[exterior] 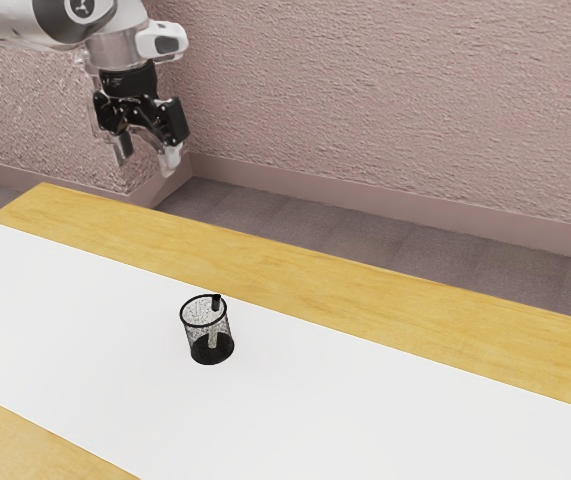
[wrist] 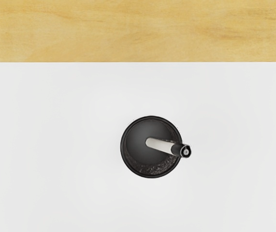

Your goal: Take the marker out of the pen holder and place it to the left of the pen holder.

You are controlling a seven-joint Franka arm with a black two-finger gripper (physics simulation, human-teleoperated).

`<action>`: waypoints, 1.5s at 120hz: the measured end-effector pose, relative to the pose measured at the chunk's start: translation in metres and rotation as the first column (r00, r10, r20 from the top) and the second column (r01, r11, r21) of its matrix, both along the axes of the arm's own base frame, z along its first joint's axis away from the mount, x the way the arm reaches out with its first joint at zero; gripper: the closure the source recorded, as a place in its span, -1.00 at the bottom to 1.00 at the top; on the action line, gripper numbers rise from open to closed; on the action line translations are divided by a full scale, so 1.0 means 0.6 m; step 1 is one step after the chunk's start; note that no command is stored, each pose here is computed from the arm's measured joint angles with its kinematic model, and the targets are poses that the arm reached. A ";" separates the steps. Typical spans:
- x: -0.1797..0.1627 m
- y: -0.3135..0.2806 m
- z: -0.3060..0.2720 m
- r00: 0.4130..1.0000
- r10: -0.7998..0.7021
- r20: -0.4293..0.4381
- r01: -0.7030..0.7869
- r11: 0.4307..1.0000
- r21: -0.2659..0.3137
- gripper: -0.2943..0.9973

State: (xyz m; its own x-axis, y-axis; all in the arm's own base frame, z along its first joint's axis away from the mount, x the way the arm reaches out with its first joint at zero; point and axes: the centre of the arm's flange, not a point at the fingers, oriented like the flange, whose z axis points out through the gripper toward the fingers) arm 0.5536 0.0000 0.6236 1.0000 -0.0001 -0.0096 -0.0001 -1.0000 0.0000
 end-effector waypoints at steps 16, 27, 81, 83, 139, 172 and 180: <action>0.117 0.066 0.046 0.996 0.036 0.086 -0.038 0.999 0.017 -0.54; 0.125 0.072 0.048 0.996 0.021 0.088 -0.023 1.000 0.021 -0.54; 0.321 -0.010 -0.221 0.958 -0.138 0.251 0.131 0.990 0.043 -0.54; 0.323 -0.014 -0.225 0.957 -0.141 0.255 0.135 0.990 0.040 -0.54; 0.275 -0.117 -0.339 0.957 -0.286 0.049 0.284 0.958 0.044 -0.54; 0.123 -0.099 -0.401 0.937 -0.316 -0.148 0.319 0.948 0.001 -0.54; 0.104 -0.106 -0.418 0.929 -0.331 -0.166 0.335 0.942 -0.005 -0.54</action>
State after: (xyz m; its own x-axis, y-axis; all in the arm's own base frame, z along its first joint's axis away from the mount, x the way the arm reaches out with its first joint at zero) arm 0.6159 -0.0638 0.3731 0.9273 -0.3307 -0.1752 -0.3350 -0.9422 0.0051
